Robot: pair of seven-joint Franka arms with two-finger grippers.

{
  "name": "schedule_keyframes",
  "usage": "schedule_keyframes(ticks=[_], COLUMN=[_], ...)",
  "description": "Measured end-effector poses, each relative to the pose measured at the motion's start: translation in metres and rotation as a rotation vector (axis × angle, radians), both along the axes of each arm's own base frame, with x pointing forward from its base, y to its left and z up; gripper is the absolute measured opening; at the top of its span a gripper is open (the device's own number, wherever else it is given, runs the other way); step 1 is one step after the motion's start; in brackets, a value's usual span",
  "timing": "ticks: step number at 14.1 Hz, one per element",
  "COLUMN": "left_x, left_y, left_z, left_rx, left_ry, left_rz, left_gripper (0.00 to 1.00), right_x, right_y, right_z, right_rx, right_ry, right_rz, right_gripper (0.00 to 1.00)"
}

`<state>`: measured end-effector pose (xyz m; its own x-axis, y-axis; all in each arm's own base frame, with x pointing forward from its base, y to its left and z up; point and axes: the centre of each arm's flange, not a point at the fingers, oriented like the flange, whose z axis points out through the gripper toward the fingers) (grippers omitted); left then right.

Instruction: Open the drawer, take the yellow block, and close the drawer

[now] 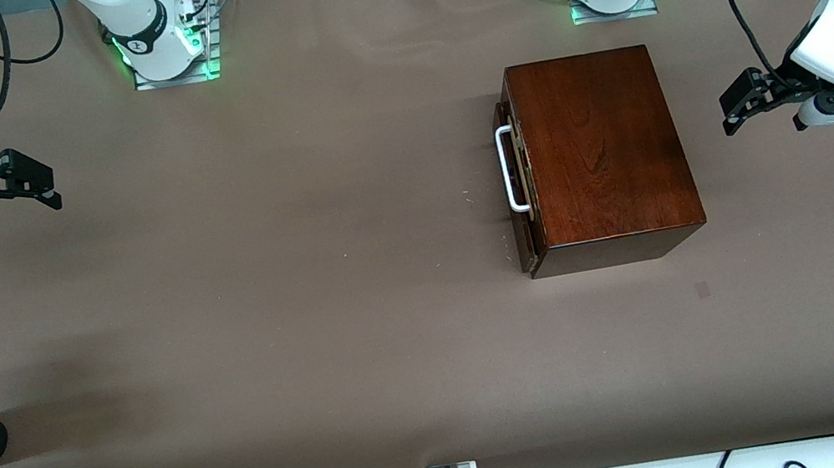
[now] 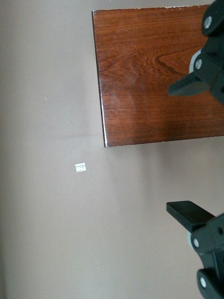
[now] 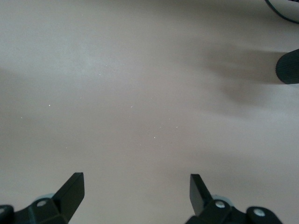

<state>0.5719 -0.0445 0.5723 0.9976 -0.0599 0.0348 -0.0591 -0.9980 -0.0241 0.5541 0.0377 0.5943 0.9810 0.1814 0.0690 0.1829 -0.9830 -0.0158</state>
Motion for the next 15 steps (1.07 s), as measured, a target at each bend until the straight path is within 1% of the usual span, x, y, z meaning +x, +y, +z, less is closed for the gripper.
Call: schedule_keyframes(ticks=[5, 7, 13, 15], left_x=[-0.004, -0.006, -0.025, -0.030], left_y=[0.005, 0.005, -0.010, -0.022], left_z=[0.000, -0.002, -0.007, -0.006], left_rx=[0.003, 0.005, 0.009, -0.051], left_ry=[0.035, 0.061, 0.203, 0.239], left_rz=[0.011, 0.010, -0.014, -0.023], left_gripper=[1.00, 1.00, 1.00, 1.00], right_x=[0.000, 0.000, 0.000, 0.000], right_y=[0.000, 0.000, 0.000, 0.000], right_z=[0.000, 0.000, 0.000, 0.000], right_rx=[0.000, 0.000, 0.000, 0.000], right_ry=[0.000, 0.000, 0.000, 0.000], right_rz=[0.000, 0.000, 0.000, 0.000], right_gripper=[1.00, 1.00, 1.00, 1.00])
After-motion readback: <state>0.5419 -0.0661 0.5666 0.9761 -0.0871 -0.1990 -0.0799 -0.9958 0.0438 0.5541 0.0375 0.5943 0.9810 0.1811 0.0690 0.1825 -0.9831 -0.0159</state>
